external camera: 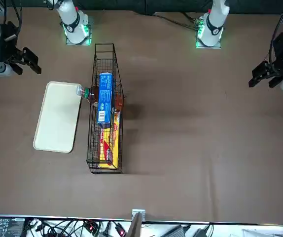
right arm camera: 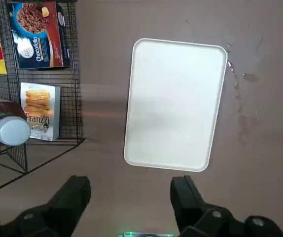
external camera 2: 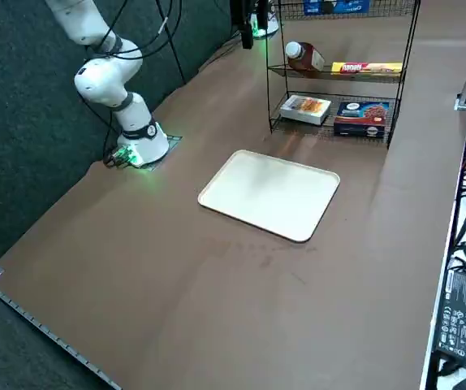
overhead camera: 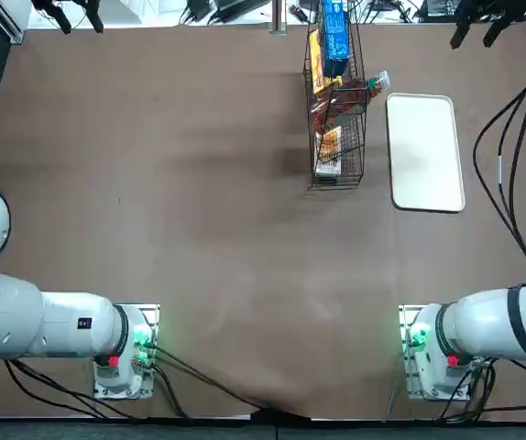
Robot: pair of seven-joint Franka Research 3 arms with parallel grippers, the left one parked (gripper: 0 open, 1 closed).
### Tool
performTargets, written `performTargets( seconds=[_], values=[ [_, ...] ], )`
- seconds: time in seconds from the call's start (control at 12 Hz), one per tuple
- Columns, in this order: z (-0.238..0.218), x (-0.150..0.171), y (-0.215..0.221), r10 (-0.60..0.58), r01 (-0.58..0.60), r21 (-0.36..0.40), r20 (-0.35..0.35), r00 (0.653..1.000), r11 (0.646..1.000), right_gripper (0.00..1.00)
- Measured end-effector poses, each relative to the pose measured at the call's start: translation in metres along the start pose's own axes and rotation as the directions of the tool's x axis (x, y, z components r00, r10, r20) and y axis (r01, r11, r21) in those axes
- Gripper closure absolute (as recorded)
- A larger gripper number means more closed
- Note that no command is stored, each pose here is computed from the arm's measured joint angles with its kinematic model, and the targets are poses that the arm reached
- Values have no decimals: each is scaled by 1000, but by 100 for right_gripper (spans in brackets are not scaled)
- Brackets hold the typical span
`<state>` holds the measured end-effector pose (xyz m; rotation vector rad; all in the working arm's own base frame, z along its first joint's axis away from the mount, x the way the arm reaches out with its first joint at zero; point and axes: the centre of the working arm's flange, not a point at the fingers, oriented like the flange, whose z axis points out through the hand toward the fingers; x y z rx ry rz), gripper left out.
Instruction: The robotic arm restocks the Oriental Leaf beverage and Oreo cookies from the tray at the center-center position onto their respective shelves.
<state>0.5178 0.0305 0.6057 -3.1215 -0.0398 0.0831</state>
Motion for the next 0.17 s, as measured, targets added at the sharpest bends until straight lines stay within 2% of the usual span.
performTargets(
  seconds=[0.17],
  values=[
    [-1, -1, 4, -15, 15, 0, -5, 1000, 1000, 0]
  ],
)
